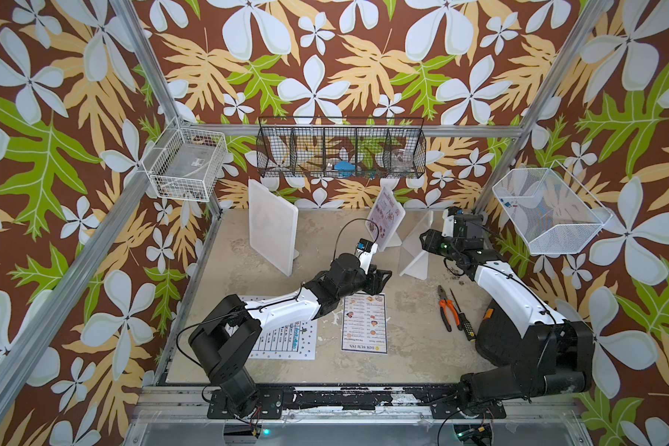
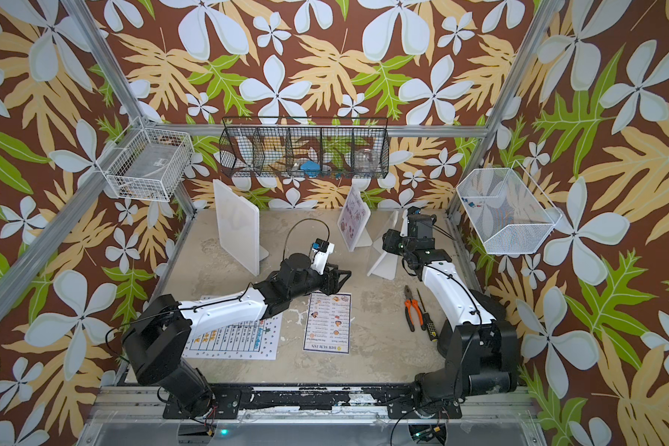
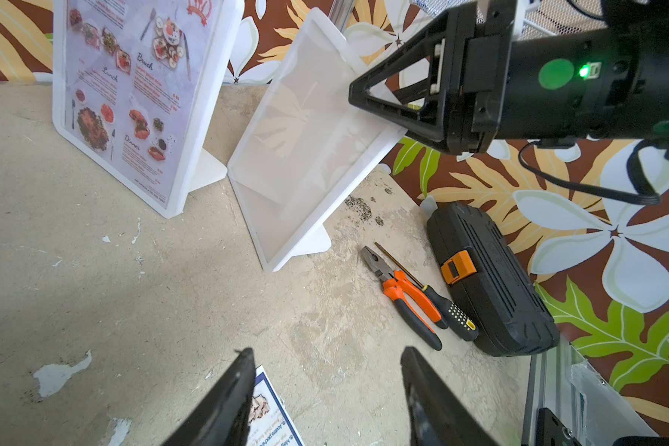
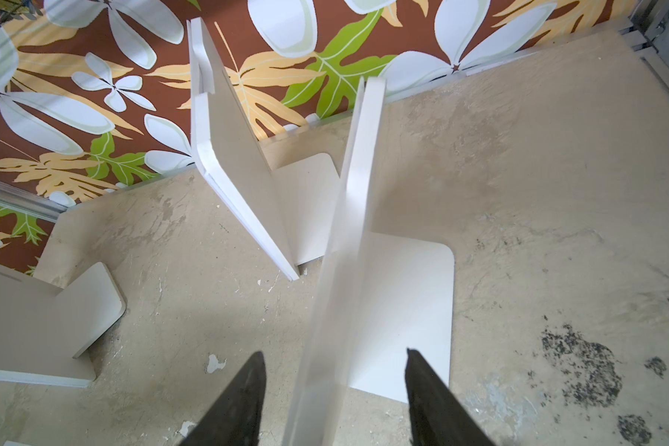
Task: Insert the menus into the narrow rack
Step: Move the narrow rack to the center of the board.
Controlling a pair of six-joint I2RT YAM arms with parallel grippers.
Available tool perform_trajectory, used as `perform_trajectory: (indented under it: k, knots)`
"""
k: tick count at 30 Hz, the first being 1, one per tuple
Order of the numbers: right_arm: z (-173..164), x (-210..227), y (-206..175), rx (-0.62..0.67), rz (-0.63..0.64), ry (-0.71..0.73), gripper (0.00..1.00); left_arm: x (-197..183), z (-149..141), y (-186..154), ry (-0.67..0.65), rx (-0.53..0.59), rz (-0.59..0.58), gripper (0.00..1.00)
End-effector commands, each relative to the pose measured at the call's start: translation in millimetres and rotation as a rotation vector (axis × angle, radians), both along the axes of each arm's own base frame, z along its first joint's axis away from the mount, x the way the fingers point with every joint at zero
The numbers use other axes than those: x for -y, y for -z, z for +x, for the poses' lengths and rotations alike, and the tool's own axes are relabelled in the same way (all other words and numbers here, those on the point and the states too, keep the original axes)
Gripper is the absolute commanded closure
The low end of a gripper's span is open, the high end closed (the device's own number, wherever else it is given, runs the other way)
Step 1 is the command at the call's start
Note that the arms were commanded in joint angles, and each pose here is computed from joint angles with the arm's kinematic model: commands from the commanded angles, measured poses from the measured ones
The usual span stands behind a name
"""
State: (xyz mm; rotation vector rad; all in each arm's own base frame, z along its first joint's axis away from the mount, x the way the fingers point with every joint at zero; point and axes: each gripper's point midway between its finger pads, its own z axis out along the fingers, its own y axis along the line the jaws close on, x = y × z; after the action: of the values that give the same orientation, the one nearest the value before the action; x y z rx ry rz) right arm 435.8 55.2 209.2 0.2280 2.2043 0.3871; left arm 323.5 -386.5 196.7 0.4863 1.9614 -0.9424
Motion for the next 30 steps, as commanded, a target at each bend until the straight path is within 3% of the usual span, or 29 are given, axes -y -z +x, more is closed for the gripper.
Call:
perform_trajectory:
  k: [1,25,30]
  knots:
    - [-2.5,-1.2,-0.8,-0.006,-0.003,-0.001,0.46,0.4,0.8,-3.9,-0.001,0.017,-0.011,0.39]
    - [-26.3,-8.2,-13.3,0.054,-0.038,-0.065,0.78,-13.5,-4.5,-9.3,-0.029,0.036,-0.01,0.39]
    - [-34.5,-11.5,-8.0,0.061,-0.031,-0.089,0.78,-18.5,-2.9,-8.9,-0.046,0.043,0.007,0.39]
